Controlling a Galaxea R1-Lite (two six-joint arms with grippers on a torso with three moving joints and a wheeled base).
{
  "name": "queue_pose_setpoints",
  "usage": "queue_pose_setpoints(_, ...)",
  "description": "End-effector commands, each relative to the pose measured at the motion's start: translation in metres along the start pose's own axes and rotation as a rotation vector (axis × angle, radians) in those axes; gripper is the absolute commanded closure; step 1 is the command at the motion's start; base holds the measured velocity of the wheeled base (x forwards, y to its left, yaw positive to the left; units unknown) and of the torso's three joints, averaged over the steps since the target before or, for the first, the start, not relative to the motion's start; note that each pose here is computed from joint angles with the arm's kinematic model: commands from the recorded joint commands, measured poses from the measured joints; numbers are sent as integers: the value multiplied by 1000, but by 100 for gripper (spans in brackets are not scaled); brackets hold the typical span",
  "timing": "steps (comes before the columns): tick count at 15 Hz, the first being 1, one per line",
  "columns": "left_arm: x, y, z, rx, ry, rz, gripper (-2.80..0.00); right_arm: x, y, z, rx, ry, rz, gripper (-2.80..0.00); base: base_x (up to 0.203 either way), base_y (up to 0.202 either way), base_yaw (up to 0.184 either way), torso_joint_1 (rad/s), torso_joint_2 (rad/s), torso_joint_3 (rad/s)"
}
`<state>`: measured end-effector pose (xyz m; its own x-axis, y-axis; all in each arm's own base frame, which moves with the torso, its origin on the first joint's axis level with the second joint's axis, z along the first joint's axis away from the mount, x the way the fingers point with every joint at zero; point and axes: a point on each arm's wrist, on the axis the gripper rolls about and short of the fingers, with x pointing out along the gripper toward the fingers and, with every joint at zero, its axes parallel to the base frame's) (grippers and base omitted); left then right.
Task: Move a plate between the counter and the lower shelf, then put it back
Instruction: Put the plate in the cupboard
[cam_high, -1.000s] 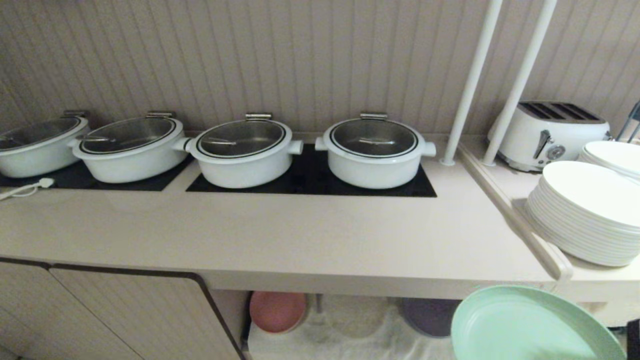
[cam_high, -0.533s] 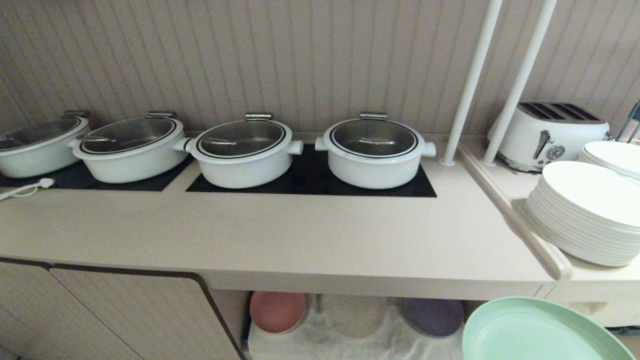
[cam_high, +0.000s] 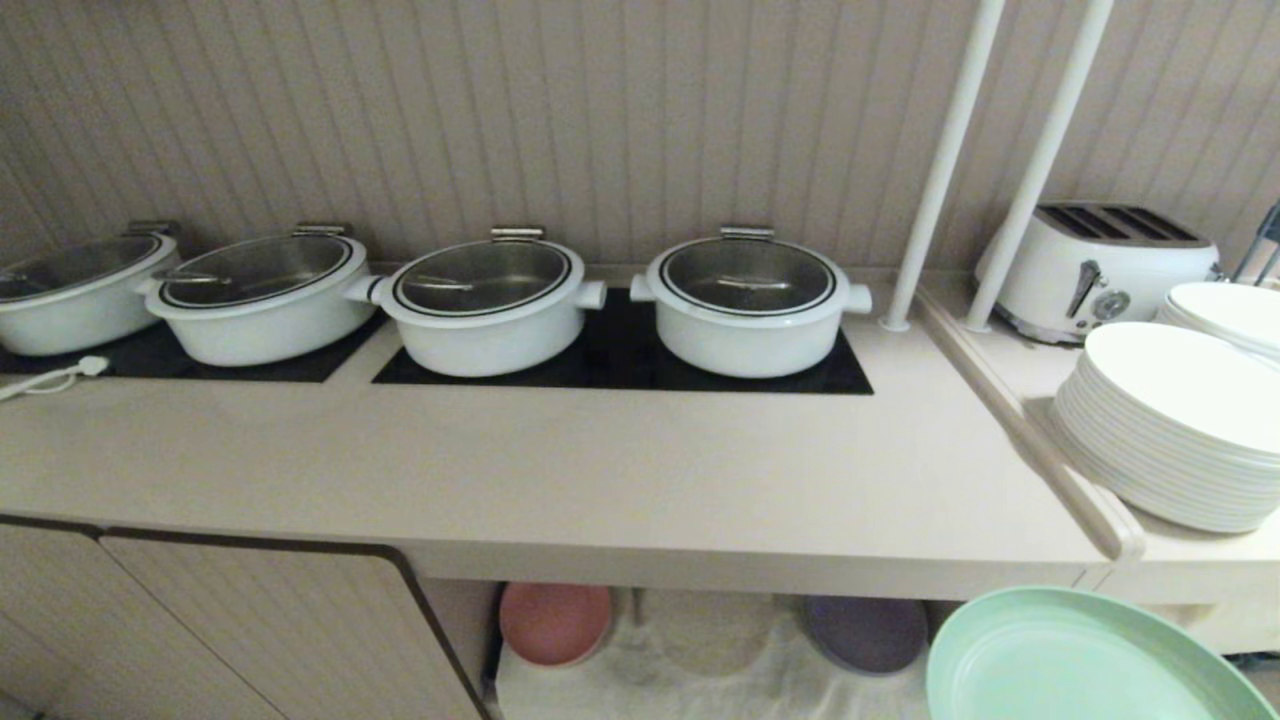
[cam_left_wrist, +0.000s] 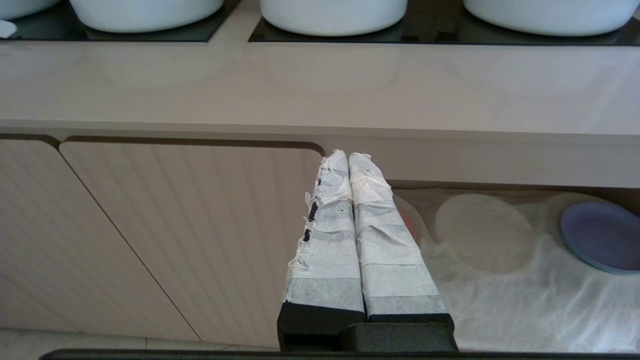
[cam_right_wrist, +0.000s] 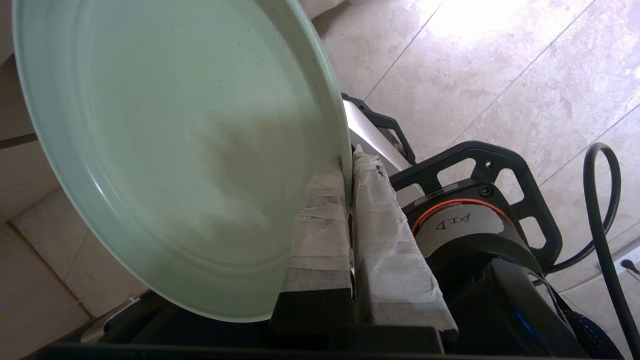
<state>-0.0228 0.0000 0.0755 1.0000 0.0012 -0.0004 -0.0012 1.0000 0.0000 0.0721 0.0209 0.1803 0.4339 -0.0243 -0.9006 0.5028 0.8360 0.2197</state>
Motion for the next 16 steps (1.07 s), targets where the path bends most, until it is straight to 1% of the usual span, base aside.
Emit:
queue_pose_setpoints(1, 0, 0, 0, 0, 0, 0, 0, -1, -1, -1, 0, -3, 0, 0, 0, 0, 0, 0, 0, 0)
queue_pose_setpoints(8, 0, 0, 0, 0, 0, 0, 0, -4, 0, 1, -1, -15, 19, 0, 0, 0, 0, 0, 0, 0)
queue_pose_setpoints(12, 0, 0, 0, 0, 0, 0, 0, -5, -2, -1, 25, -4, 28, 0, 0, 0, 0, 0, 0, 0)
queue_pose_setpoints(16, 0, 0, 0, 0, 0, 0, 0, -6, 0, 1, 26, -11, 41, 0, 0, 0, 0, 0, 0, 0)
